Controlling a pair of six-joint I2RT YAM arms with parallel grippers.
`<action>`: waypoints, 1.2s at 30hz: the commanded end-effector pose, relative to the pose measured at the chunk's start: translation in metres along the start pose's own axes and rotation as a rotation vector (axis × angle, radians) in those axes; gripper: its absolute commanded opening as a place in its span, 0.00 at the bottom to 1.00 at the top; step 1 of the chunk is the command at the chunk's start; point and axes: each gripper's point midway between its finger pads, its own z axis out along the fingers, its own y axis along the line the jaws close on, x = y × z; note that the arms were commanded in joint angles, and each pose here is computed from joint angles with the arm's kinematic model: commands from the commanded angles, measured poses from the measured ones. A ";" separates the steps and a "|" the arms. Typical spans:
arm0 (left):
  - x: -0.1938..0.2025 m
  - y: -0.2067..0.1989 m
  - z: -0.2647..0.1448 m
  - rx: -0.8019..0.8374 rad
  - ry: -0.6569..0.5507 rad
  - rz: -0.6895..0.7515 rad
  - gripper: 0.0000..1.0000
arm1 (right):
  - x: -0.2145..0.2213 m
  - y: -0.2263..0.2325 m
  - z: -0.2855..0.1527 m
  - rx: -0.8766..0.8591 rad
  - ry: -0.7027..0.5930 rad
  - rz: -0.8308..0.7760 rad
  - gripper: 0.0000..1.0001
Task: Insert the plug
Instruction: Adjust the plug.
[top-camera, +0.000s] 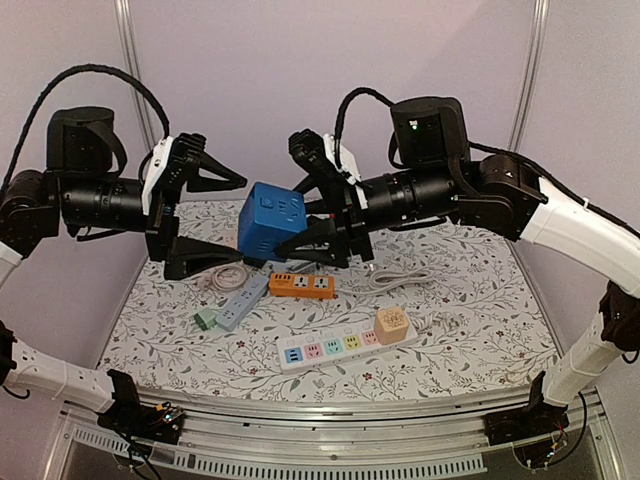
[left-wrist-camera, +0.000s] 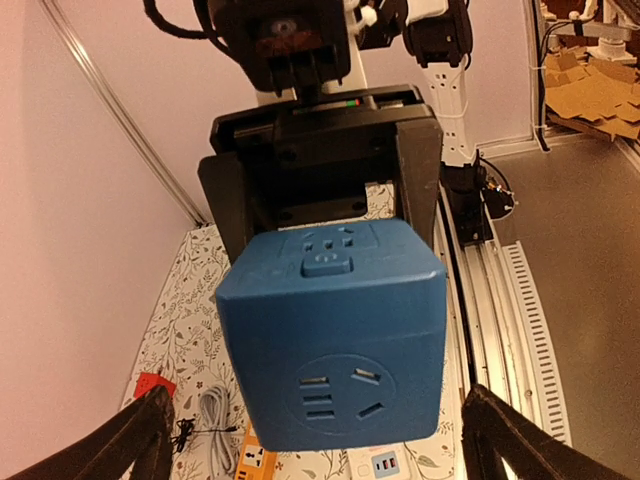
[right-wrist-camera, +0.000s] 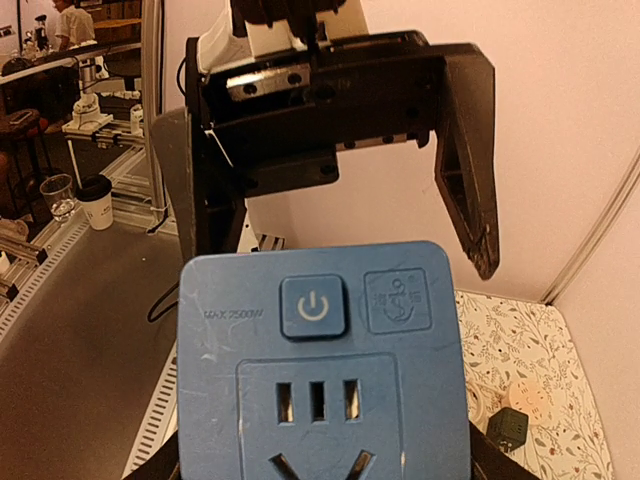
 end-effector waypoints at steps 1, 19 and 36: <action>0.006 -0.001 0.011 0.023 0.019 -0.046 0.98 | -0.038 0.005 -0.015 -0.019 -0.138 -0.014 0.00; -0.008 0.003 0.016 0.041 0.004 -0.098 0.42 | -0.025 -0.004 -0.005 0.015 -0.113 -0.003 0.00; 0.028 0.014 0.028 -0.011 0.194 -0.019 0.00 | 0.012 -0.031 -0.009 0.174 0.174 -0.031 0.99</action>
